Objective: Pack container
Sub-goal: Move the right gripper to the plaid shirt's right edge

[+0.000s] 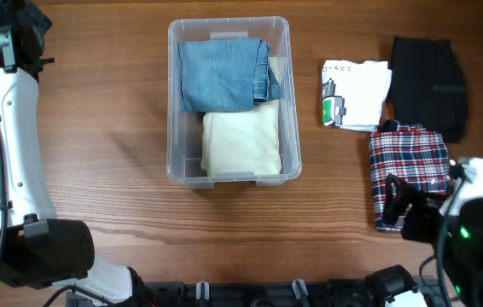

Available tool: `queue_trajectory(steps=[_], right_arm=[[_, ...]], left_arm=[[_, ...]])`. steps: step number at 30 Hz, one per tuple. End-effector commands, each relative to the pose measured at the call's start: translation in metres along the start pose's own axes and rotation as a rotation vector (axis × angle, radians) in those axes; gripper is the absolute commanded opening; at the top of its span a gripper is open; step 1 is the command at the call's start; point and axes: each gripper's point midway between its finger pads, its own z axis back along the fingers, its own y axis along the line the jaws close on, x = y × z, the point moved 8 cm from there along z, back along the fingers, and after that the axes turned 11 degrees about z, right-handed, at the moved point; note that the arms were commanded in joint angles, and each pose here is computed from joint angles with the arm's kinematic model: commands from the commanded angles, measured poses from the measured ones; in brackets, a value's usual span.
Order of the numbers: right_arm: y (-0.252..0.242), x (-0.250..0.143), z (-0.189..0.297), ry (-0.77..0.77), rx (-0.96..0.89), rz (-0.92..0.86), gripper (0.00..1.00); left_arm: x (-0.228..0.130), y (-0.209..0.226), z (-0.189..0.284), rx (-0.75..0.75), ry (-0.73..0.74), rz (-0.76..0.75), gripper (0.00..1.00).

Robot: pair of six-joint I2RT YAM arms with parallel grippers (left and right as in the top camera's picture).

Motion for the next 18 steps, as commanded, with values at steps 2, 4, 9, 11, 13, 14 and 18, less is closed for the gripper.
queue_trajectory(steps=[2,4,9,11,13,14,18], right_arm=[[0.0,0.01,-0.022,0.074,-0.124,-0.114,1.0],[0.001,0.012,-0.029,0.094,-0.144,-0.13,1.0],[0.006,0.016,-0.044,0.139,-0.164,-0.124,1.0],[0.007,0.017,-0.047,0.146,-0.166,-0.117,1.0],[0.006,0.018,-0.048,0.143,-0.174,-0.121,1.0],[0.004,0.019,-0.048,0.138,-0.18,-0.131,1.0],[-0.005,0.028,-0.051,0.107,-0.193,-0.127,1.0]], left_arm=[[0.001,0.002,-0.003,0.019,-0.009,-0.011,1.0],[0.001,0.002,-0.003,0.019,-0.009,-0.011,1.0],[0.001,0.002,-0.003,0.019,-0.009,-0.011,1.0],[0.001,0.002,-0.003,0.019,-0.009,-0.011,1.0],[0.001,0.002,-0.003,0.019,-0.009,-0.011,1.0],[0.001,0.002,-0.003,0.019,-0.009,-0.011,1.0],[0.001,0.002,-0.003,0.019,-0.009,-0.011,1.0]])
